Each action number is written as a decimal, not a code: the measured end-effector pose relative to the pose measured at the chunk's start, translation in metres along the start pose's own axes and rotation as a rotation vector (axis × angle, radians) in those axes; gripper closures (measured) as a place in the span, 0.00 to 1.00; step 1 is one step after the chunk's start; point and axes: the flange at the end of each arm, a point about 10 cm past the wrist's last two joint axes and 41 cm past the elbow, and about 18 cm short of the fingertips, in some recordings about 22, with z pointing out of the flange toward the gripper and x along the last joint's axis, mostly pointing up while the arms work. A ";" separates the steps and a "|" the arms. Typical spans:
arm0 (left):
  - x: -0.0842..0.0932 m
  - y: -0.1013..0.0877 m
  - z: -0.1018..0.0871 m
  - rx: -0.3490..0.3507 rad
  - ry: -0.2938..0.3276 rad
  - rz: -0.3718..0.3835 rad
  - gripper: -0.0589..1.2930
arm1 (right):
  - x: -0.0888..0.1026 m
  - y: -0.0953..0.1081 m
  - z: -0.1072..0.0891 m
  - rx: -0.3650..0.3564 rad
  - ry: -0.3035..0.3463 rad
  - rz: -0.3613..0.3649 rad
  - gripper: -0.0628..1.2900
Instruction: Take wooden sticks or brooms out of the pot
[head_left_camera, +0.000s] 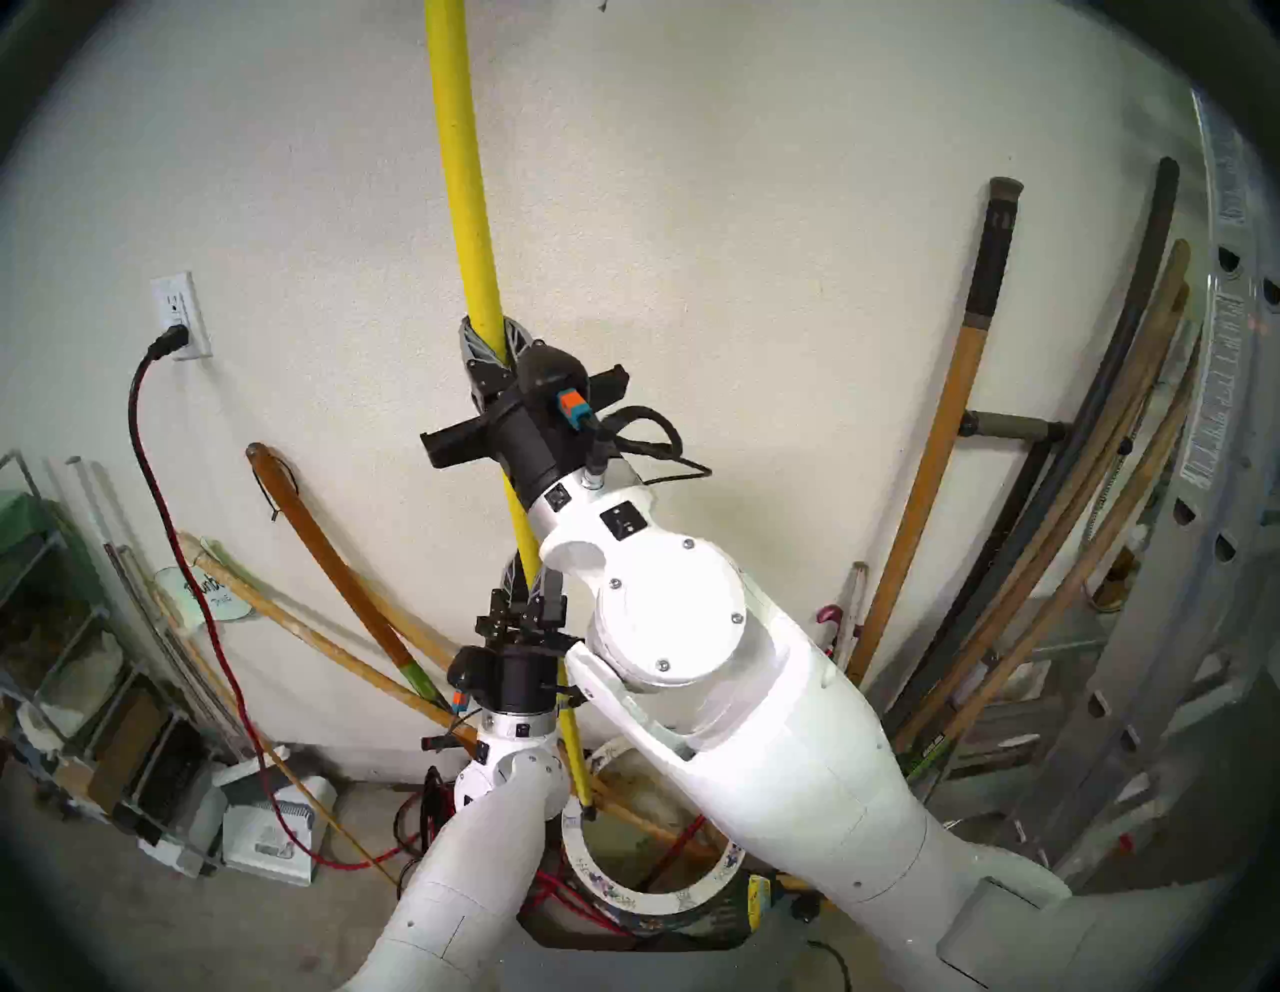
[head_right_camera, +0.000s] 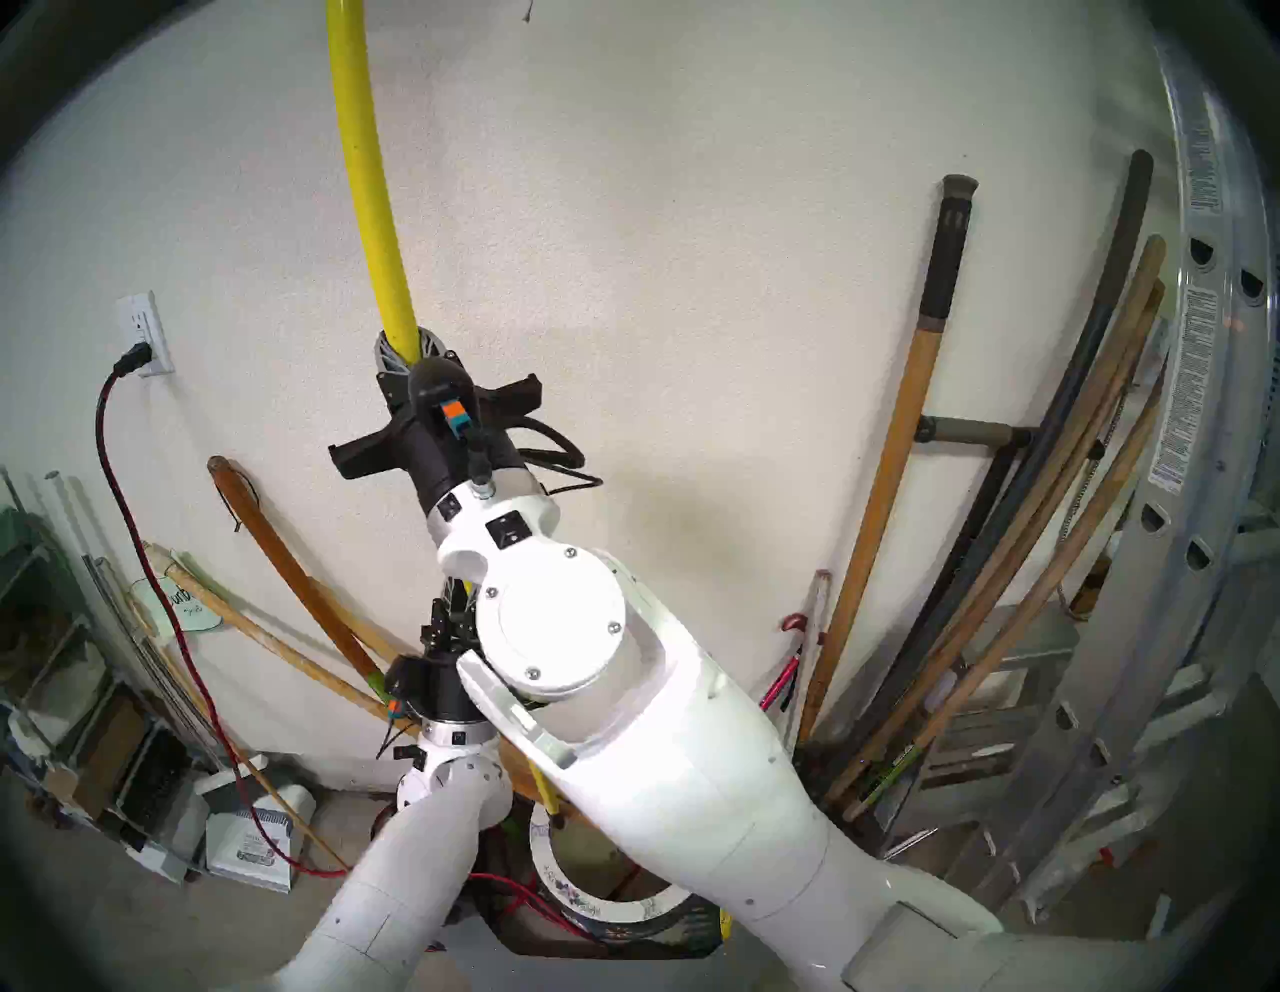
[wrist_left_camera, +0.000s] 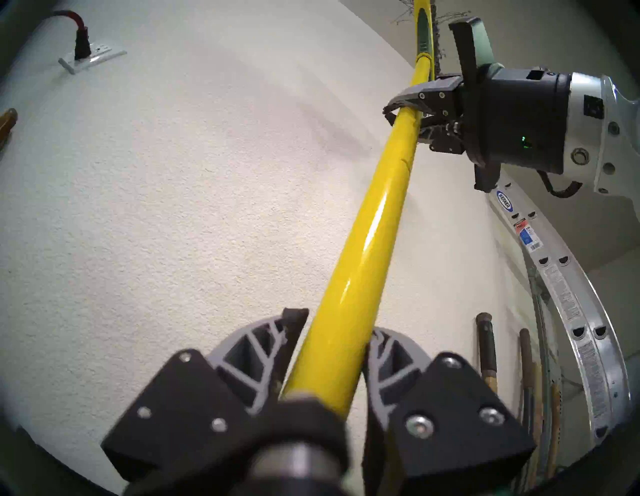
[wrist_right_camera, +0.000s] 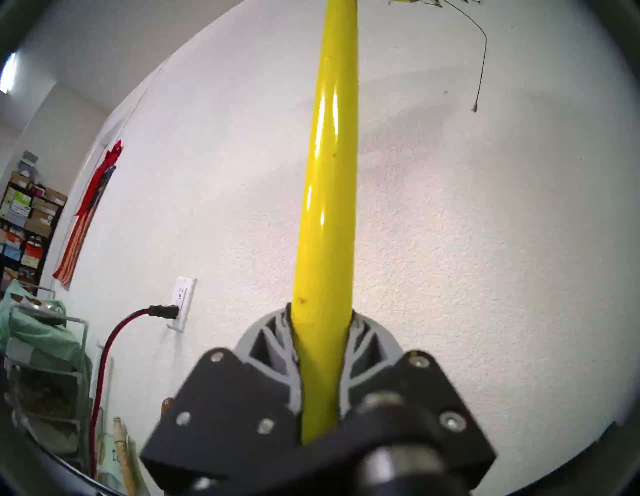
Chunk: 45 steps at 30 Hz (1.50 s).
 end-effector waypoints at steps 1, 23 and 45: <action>0.002 -0.001 0.001 -0.004 0.002 0.005 0.68 | 0.000 -0.001 0.001 0.004 0.000 0.003 0.86; 0.036 -0.020 0.033 -0.082 0.073 0.085 0.68 | 0.021 -0.022 0.040 0.057 0.019 0.027 0.86; 0.074 -0.038 0.044 -0.094 0.132 0.149 0.68 | 0.039 -0.056 0.066 0.109 0.026 0.055 0.86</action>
